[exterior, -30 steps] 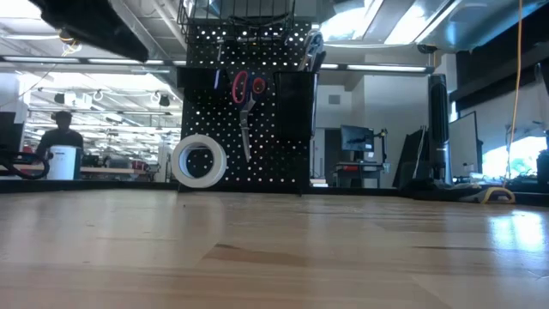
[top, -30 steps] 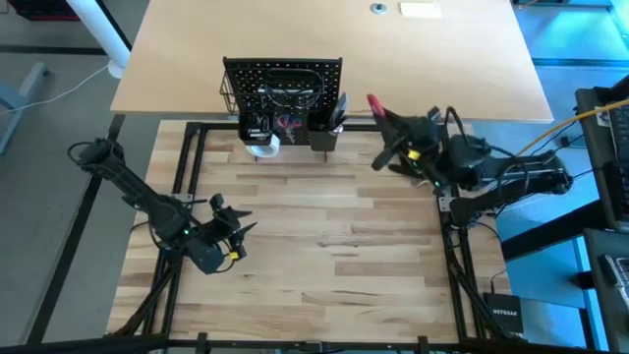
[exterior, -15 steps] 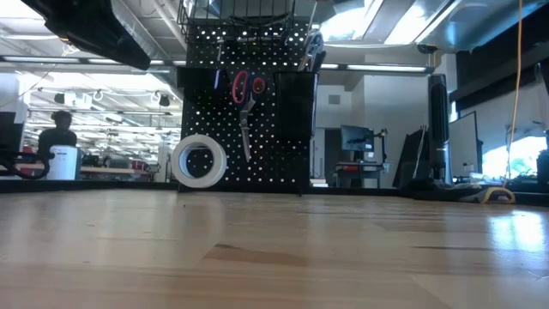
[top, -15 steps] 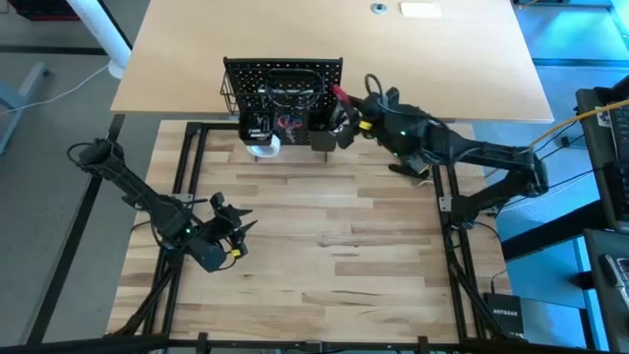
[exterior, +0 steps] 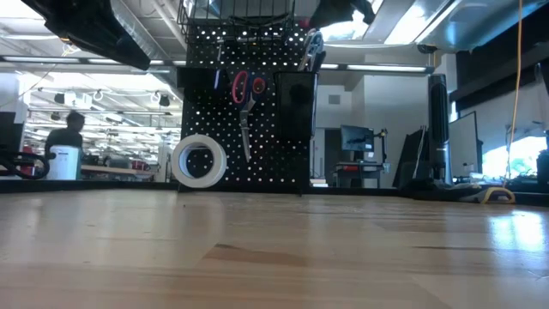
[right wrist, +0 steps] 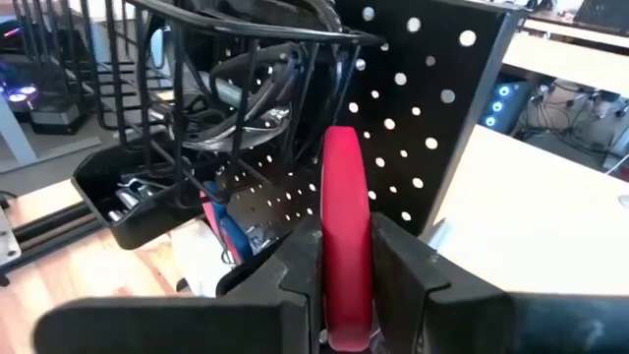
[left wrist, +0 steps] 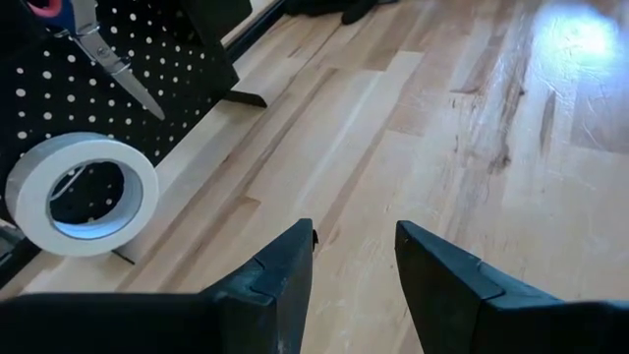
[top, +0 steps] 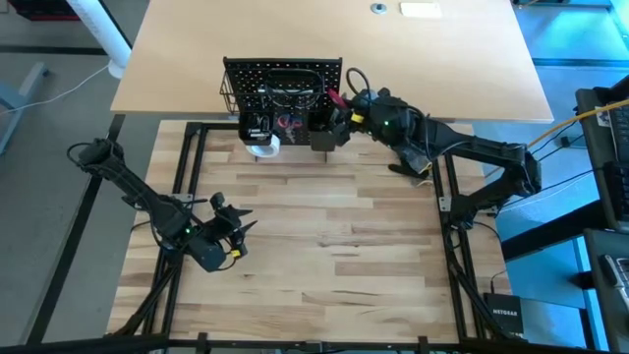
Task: Hang tools onto peg board
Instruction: Put the red allen wrench into the right black bin on the peg board, then return to Home Position
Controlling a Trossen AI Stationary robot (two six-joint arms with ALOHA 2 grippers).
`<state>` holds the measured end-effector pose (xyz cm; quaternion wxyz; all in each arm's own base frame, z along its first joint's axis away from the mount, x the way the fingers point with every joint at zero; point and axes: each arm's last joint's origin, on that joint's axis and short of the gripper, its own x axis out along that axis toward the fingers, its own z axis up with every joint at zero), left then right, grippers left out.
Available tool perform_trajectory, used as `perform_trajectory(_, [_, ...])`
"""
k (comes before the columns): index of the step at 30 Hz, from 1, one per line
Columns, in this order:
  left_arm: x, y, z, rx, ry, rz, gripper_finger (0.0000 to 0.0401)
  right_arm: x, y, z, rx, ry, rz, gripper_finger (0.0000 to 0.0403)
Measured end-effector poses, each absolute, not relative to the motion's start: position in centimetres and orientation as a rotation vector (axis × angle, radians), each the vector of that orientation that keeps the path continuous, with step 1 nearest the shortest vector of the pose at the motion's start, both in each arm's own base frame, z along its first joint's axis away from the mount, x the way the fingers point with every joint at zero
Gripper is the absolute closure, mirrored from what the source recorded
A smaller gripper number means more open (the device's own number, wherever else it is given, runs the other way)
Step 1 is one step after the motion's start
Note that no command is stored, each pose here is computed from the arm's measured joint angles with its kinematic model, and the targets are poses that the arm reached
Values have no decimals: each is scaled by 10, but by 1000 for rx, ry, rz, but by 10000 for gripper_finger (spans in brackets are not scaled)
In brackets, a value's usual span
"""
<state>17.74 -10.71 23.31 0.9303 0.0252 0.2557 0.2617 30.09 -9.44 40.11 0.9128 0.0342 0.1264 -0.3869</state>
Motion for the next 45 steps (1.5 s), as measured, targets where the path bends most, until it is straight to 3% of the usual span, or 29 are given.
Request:
perform_trajectory(27, [177,-107,233,48,522,537,264,323,-100,375,86,346,-803,332])
perform_trajectory(38, [177,-107,233,40,519,540,265,323,-100,375,81,352,-806,234])
perform_trajectory(45, [177,-107,233,40,519,540,264,321,-94,389,31,379,-765,211])
